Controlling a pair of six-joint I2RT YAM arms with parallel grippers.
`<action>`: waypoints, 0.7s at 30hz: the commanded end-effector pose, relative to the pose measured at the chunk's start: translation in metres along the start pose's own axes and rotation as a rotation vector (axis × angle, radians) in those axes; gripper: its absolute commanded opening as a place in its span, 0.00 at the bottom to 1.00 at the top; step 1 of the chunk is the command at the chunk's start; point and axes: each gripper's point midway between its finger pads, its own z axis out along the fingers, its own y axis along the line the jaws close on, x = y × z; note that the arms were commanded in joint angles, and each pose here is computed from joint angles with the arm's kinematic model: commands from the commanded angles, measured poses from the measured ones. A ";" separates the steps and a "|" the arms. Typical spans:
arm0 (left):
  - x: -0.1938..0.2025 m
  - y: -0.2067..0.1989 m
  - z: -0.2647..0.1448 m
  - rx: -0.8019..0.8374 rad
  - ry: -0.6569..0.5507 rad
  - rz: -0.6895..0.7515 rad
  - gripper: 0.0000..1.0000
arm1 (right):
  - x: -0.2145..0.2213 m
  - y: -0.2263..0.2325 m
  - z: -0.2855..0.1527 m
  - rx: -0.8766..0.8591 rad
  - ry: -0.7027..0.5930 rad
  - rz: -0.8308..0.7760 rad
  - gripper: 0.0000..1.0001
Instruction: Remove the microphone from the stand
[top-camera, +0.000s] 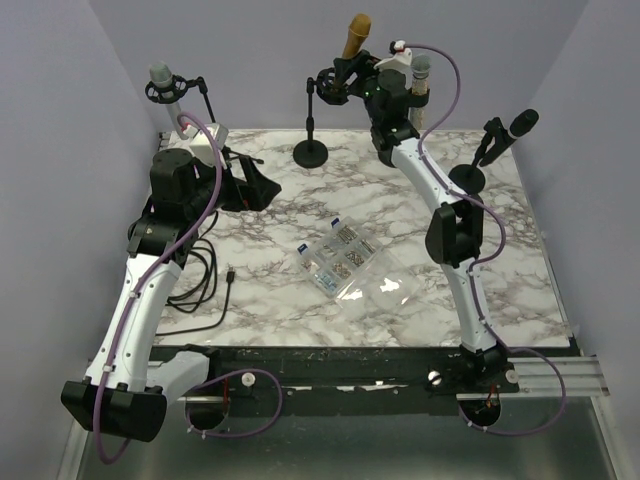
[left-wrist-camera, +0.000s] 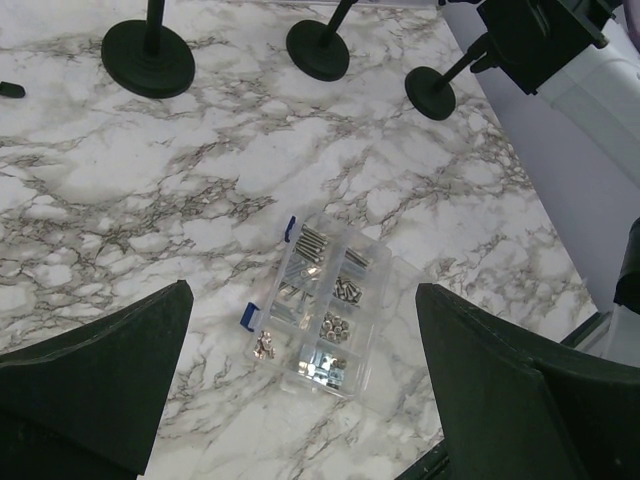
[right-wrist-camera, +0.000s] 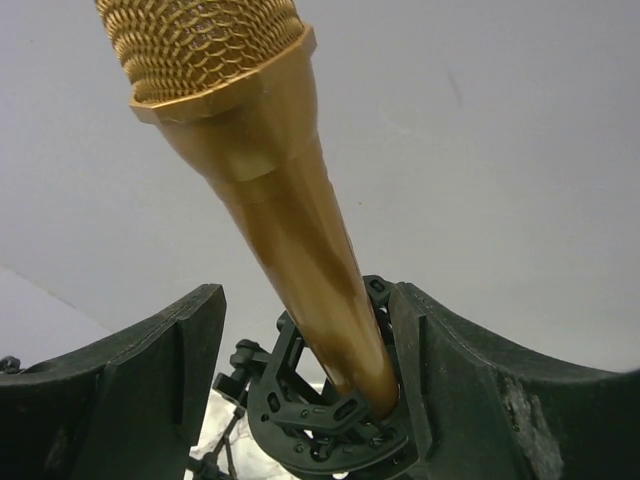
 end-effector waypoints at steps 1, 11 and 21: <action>-0.004 -0.006 -0.005 0.028 -0.024 0.006 0.98 | -0.005 0.002 0.008 -0.006 -0.069 0.009 0.73; -0.005 -0.008 -0.006 0.031 -0.029 0.002 0.98 | 0.011 0.007 0.013 -0.075 -0.084 -0.040 0.62; -0.006 -0.009 -0.009 0.034 -0.042 0.007 0.98 | 0.007 0.019 0.011 -0.046 -0.151 -0.184 0.40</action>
